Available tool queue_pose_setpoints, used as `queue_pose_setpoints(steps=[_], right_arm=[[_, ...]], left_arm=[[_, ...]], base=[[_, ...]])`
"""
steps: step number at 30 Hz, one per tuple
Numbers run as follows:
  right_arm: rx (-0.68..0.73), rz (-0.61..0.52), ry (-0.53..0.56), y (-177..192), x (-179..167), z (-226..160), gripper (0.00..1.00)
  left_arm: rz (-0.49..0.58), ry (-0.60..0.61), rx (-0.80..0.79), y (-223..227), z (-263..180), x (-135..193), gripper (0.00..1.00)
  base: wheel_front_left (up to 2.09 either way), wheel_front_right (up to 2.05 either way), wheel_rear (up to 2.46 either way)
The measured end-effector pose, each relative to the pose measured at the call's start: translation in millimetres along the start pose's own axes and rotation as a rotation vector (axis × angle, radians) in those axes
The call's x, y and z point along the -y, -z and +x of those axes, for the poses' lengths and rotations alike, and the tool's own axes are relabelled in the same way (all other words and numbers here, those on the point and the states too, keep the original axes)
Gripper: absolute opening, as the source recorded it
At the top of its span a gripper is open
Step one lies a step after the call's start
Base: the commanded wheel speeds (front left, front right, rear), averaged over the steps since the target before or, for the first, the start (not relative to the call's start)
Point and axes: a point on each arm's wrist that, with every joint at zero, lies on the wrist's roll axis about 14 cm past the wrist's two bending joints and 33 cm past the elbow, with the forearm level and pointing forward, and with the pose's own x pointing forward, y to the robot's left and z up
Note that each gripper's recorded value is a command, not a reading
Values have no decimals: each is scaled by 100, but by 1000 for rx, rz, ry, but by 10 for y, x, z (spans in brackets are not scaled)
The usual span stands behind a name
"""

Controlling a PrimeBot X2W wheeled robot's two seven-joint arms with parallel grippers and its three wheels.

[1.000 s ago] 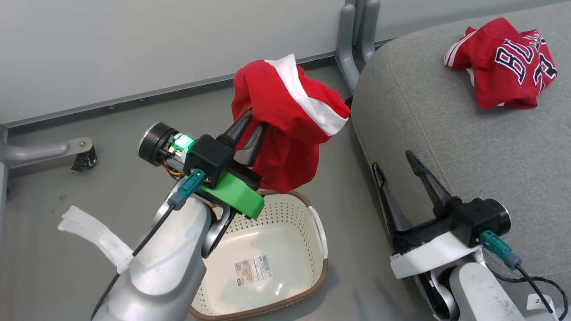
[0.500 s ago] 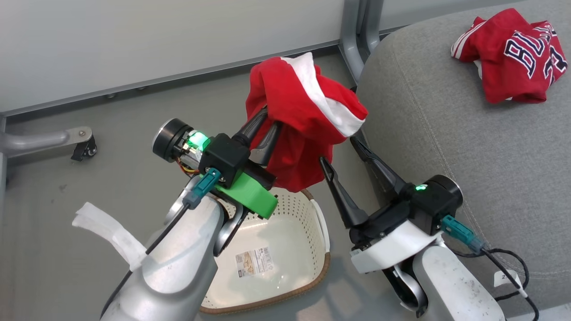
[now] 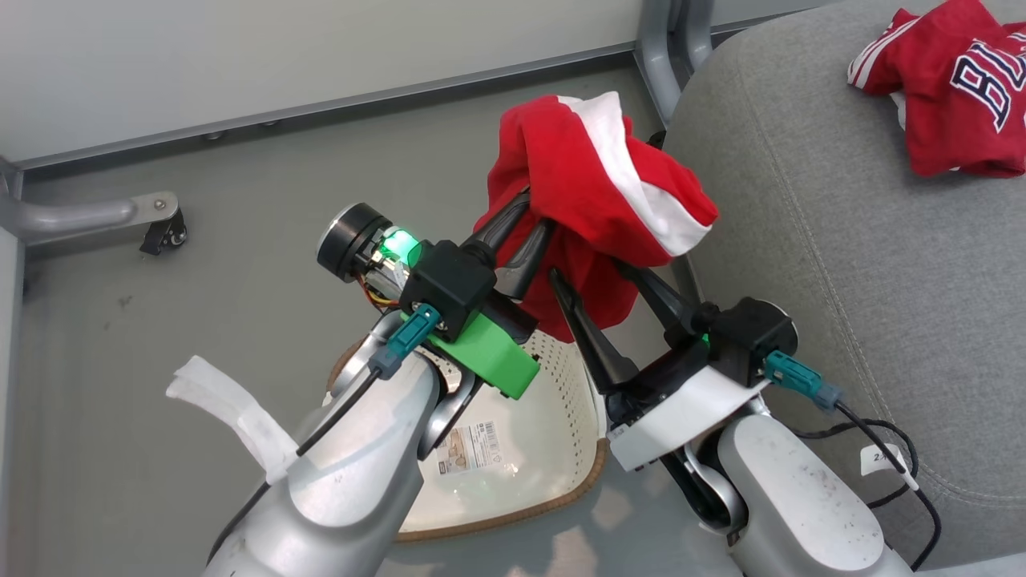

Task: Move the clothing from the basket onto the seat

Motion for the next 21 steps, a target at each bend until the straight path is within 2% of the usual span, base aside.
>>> queue_pose_setpoints(steps=[16,21], right_arm=[[-50,96,-35,239,-5,280,100],[-56,128,-15,287,63,319,100]], left_arm=[[-95,-19,39,-49,65,98,0],[-105,-26,40,-51,72,115,0]], base=[[0,0,0],[0,0,0]])
